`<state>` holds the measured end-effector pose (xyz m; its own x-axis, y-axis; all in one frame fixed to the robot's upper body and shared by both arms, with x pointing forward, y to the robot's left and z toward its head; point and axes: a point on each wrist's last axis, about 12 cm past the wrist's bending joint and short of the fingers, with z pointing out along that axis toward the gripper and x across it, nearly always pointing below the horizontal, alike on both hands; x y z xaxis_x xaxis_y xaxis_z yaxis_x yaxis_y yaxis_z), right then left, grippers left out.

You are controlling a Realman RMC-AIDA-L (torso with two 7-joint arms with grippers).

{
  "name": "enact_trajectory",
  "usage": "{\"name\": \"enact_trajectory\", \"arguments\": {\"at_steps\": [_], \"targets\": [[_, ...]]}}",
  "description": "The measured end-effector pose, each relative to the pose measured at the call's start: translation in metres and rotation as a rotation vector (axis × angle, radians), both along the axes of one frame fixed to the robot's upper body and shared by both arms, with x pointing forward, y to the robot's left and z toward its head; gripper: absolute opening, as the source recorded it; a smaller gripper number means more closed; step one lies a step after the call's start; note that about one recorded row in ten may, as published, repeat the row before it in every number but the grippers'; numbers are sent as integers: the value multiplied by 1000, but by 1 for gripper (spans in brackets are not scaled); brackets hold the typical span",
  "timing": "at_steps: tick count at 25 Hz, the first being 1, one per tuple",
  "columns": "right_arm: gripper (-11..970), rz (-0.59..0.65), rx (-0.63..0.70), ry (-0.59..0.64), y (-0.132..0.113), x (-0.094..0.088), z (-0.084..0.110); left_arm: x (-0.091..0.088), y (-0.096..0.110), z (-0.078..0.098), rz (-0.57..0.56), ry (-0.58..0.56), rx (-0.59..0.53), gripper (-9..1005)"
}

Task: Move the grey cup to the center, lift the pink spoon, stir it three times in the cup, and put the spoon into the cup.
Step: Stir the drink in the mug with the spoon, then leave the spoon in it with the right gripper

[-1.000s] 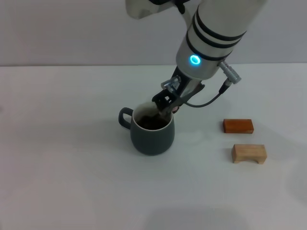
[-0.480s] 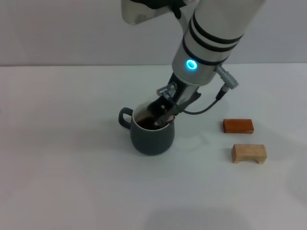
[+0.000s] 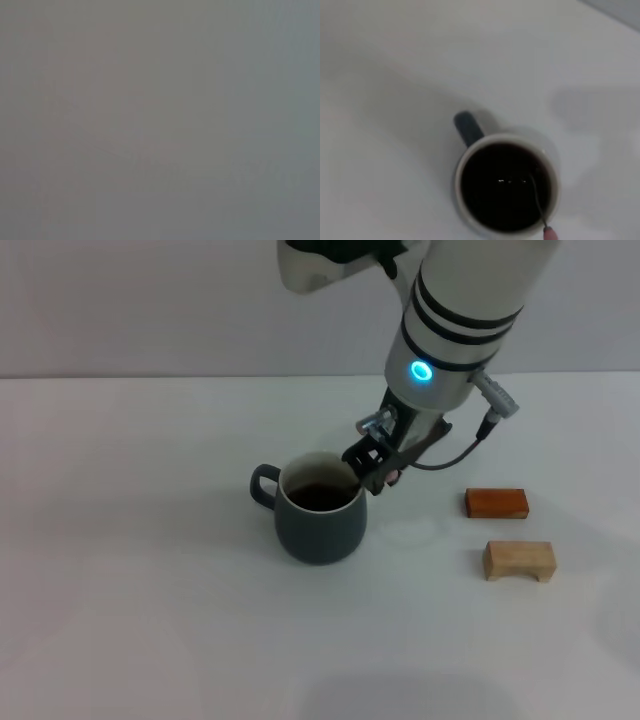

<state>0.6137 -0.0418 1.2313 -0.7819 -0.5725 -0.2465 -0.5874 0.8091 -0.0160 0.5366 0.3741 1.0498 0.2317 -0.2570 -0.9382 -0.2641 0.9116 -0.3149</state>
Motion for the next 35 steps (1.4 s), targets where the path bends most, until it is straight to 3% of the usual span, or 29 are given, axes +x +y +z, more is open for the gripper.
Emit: {"name": "enact_trajectory", "arguments": {"at_steps": [6,15,23,31,35], "targets": [[128,48,58,27,11,-10,11,2,-1,1,-4,-2,0,12],[129,-11,7,-48,0,9,4,1,-1,1,-3,-2,0,12],[129,44,56,21,15,-8,12,1,-1,0,-2,-1,0,12],[129,-12,31,-60,6,10,8,2,-1,1,-4,-4,-1,12],[129,-8,24,-32,6,6,8,2,0,1,1,-6,-2,12]]}}
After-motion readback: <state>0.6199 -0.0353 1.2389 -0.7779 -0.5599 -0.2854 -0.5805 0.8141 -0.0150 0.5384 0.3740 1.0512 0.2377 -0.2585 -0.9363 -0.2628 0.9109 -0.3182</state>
